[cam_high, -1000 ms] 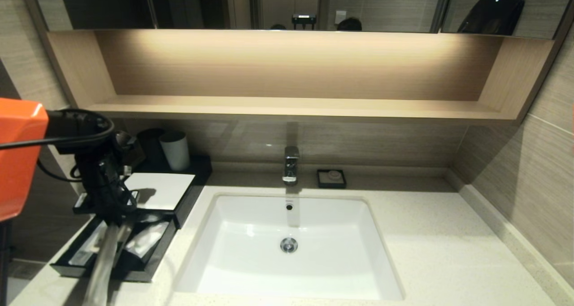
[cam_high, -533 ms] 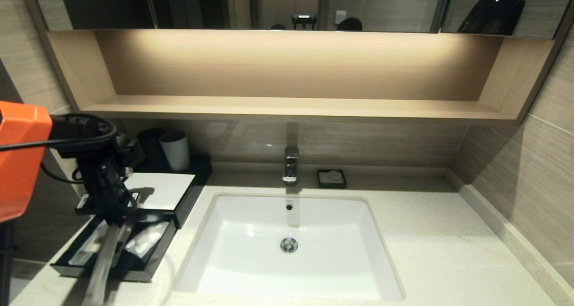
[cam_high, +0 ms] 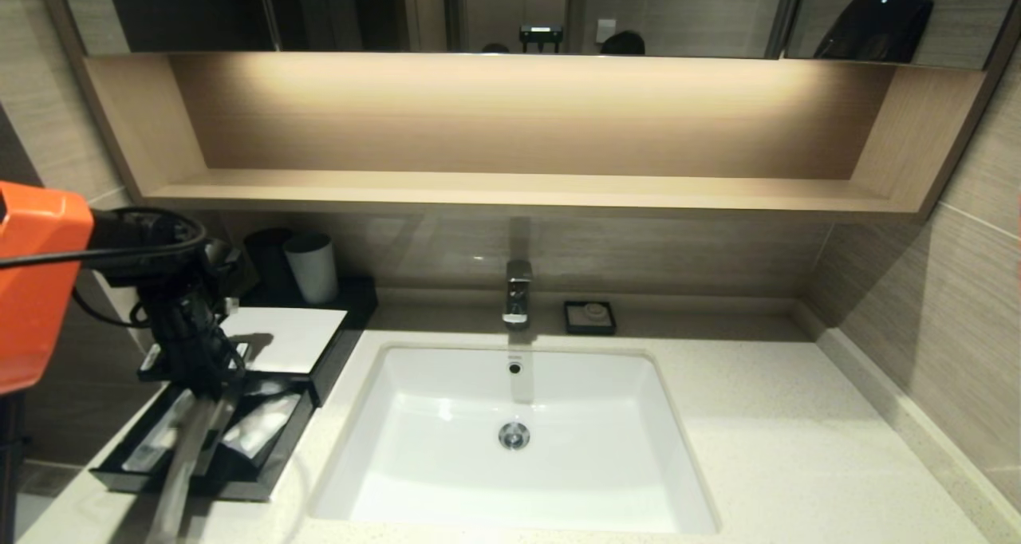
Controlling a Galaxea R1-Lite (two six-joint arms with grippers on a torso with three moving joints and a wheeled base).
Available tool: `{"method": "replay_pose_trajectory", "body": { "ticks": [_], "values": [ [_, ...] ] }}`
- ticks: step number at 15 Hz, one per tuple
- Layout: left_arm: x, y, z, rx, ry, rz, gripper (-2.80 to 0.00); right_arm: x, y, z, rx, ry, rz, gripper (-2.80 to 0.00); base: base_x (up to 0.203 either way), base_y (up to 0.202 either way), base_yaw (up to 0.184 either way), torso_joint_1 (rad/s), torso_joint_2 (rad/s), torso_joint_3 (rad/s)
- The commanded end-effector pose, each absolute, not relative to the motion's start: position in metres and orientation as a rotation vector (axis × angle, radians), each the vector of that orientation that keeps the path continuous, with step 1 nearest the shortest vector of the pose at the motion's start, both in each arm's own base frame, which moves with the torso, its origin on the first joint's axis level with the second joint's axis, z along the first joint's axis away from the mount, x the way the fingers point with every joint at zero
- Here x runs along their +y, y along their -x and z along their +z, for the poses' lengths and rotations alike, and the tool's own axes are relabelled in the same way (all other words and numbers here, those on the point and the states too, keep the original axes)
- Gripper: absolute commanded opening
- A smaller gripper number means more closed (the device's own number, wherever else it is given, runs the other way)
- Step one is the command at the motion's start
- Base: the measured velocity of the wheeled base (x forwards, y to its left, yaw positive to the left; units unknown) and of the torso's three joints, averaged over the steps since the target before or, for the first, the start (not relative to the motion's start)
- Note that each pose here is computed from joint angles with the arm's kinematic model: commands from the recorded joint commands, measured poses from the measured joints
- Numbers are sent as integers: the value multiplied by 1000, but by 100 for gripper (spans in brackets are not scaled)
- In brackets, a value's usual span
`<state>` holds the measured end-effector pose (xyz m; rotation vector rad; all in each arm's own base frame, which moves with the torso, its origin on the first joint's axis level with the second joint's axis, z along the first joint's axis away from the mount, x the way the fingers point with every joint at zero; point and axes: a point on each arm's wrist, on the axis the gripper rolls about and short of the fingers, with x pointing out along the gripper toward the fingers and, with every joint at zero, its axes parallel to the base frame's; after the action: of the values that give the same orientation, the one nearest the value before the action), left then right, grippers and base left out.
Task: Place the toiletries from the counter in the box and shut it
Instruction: Place the bathroom toiletry into the drawer
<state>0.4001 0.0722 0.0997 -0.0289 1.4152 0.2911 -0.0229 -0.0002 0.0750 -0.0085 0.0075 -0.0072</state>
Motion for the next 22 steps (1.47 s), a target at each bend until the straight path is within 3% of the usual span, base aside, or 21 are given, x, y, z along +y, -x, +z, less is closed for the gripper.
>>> {"method": "replay_pose_trajectory", "body": {
  "ticks": [1,5,6,22],
  "values": [
    [71,-400,100,1417,39,280,-280,0,23,75,8,9,-8,-280,0,0,0,0,0,0],
    [72,-401,98,1412,40,279,-280,0,23,75,8,8,-8,-280,0,0,0,0,0,0],
    [72,-401,97,1413,41,280,0,0,23,75,8,9,-7,-280,0,0,0,0,0,0],
    [71,-396,131,1315,60,276,0,0,23,75,8,9,-8,-280,0,0,0,0,0,0]
  ]
}}
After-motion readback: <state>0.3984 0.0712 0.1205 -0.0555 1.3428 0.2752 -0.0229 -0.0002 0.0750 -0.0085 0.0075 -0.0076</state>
